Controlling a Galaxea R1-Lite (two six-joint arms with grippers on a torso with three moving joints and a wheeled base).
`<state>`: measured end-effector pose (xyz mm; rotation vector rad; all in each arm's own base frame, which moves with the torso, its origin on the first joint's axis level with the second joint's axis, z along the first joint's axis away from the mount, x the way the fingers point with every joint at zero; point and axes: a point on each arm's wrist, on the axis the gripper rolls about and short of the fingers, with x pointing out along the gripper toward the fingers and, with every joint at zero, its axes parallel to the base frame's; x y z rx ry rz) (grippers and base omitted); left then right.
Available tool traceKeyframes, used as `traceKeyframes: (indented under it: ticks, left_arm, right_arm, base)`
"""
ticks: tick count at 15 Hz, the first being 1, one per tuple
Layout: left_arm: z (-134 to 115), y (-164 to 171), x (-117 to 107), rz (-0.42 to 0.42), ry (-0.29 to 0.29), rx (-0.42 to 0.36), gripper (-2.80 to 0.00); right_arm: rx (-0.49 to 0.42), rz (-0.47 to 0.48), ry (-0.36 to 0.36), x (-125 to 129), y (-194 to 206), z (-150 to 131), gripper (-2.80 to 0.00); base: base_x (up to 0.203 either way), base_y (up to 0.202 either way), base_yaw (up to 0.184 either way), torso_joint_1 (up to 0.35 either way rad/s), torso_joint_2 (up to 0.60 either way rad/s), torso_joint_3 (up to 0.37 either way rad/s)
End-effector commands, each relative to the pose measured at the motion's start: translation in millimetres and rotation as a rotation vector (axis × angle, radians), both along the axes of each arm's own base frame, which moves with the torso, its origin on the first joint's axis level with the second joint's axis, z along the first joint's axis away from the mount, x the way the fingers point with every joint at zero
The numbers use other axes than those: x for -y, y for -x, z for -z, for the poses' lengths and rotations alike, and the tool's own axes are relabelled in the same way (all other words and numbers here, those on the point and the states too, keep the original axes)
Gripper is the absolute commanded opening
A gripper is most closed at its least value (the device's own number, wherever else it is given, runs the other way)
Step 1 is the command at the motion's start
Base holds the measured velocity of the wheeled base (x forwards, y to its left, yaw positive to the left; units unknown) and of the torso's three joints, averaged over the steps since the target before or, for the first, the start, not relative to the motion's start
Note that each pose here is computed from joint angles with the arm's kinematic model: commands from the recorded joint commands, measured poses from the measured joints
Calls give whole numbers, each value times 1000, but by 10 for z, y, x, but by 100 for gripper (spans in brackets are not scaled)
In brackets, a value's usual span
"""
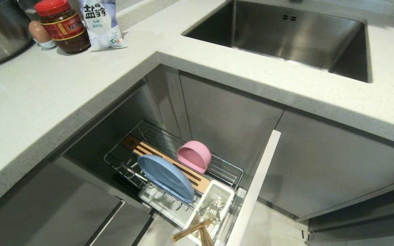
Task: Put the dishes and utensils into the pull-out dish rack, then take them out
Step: Take the plate out of the cupboard
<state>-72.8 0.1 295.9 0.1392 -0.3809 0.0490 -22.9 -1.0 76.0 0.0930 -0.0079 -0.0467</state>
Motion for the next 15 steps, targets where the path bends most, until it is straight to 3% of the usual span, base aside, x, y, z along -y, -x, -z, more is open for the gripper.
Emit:
traceKeyframes:
  ticks: [1, 3, 4, 5, 6, 9, 11, 13, 15]
  left_arm:
    - [-603, -648, -15, -49, 3, -106, -280]
    - [-857, -1061, -21, -48, 119, -141, -280]
    - [-942, -1266, -17, -10, 247, -155, -280]
    - [-986, -1454, 17, 53, 341, -183, -280]
    - [-979, -1550, 96, 142, 378, -229, -280]
    - [-870, -1711, 413, 366, 413, -388, -280]
    - [-750, -1771, 682, 441, 408, -484, -280]
    - [-596, -1820, 969, 454, 403, -572, -280]
    - [-411, -1971, 1230, 399, 404, -653, -280]
  right_arm:
    - [5, 1, -1, 0, 3, 0, -280]
    - [5, 2, -1, 0, 3, 0, -280]
    - [5, 1, -1, 0, 3, 0, -280]
    - [5, 1, -1, 0, 3, 0, -280]
    - [5, 1, -1, 0, 3, 0, -280]
    - [5, 1, -1, 0, 3, 0, -280]
    - [5, 1, -1, 0, 3, 0, -280]
    - [5, 1, -1, 0, 3, 0, -280]
    - [5, 1, -1, 0, 3, 0, -280]
  base:
    - [0, 0, 0, 0, 0, 0]
    - [0, 0, 0, 0, 0, 0]
    - [0, 0, 0, 0, 0, 0]
    - [0, 0, 0, 0, 0, 0]
    - [0, 0, 0, 0, 0, 0]
    - [0, 0, 0, 0, 0, 0]
    - [0, 0, 0, 0, 0, 0]
    - [0, 0, 0, 0, 0, 0]
    - [0, 0, 0, 0, 0, 0]
